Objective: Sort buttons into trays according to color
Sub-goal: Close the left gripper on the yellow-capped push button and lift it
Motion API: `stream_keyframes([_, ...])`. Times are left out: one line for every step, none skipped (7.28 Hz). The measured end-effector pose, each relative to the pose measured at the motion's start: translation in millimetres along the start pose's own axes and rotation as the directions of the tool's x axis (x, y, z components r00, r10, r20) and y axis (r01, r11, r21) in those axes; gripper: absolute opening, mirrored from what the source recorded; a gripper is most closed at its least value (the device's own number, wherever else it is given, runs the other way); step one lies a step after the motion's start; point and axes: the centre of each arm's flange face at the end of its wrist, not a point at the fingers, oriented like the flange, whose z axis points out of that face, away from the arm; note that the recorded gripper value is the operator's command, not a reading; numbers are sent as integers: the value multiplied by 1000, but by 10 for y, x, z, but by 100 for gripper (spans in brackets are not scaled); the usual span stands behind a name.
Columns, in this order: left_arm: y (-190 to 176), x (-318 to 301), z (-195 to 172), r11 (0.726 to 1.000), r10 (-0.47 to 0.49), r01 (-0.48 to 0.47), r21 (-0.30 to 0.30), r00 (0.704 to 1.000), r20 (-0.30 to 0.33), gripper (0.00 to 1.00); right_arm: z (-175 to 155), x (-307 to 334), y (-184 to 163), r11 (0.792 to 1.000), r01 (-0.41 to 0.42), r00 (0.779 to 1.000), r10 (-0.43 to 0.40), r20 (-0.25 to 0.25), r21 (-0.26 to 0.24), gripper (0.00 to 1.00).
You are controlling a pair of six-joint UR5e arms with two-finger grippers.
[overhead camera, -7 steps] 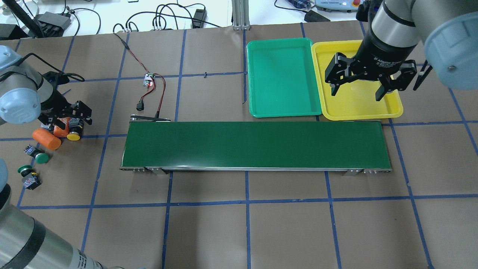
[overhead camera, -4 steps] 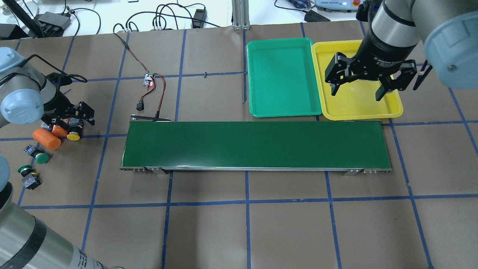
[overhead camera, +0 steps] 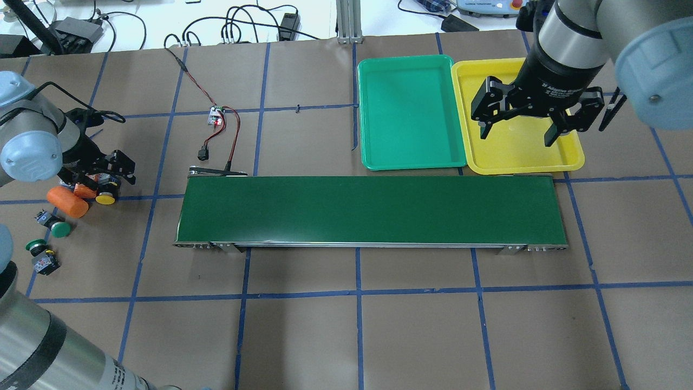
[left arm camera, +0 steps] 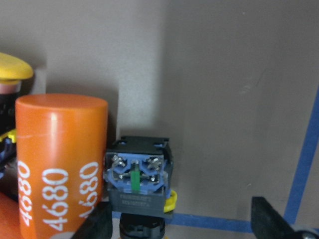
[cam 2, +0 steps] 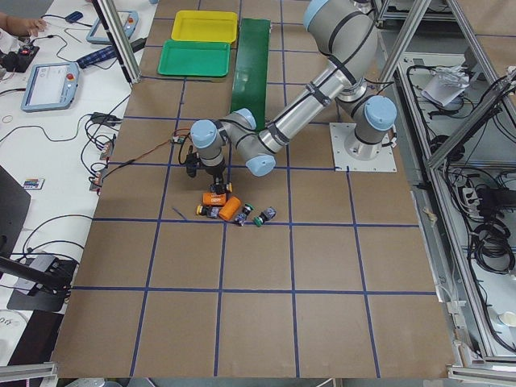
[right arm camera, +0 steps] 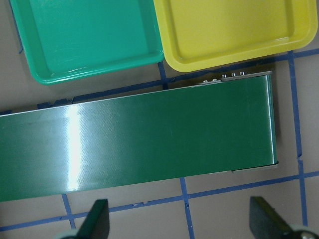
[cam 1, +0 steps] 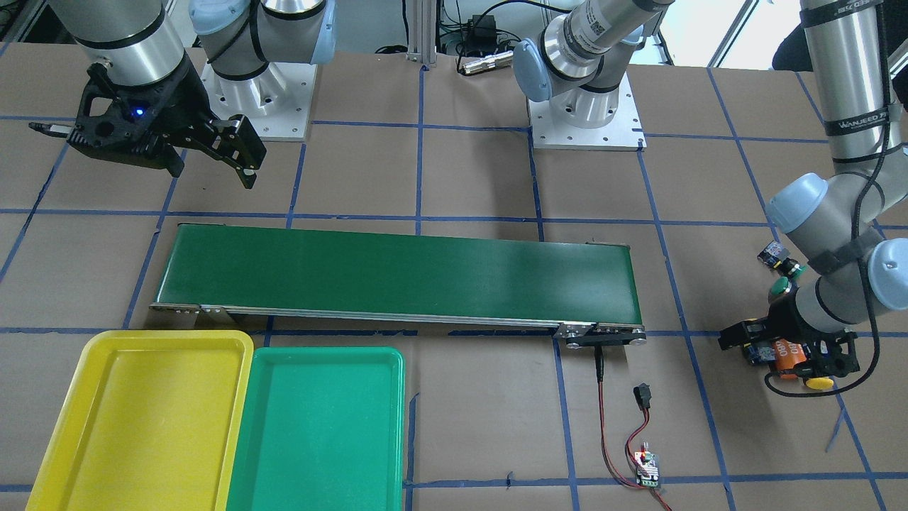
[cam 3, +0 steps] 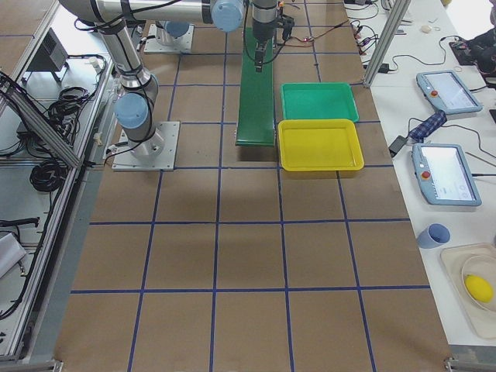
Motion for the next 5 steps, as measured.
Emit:
stream_keyframes([-8, -7, -13, 1000, 4, -4, 2, 1000, 2, 100, 1, 0, 0, 1000, 0, 1000, 0, 0, 0, 100])
stream_keyframes([-14, -12, -27, 1000, 6, -6, 4, 1000, 5, 100, 1, 0, 0, 1000, 0, 1000, 0, 0, 0, 100])
stream_keyframes([-15, -13, -37, 1000, 8, -8, 5, 1000, 6, 100, 1, 0, 0, 1000, 0, 1000, 0, 0, 0, 100])
stream_keyframes([-15, -17, -35, 1000, 9, -9, 5, 1000, 6, 100, 1, 0, 0, 1000, 0, 1000, 0, 0, 0, 100])
stream_keyframes([-9, -17, -12, 1000, 13, -13, 1, 1000, 4, 99, 0, 0, 0, 1000, 0, 1000, 0, 0, 0, 100])
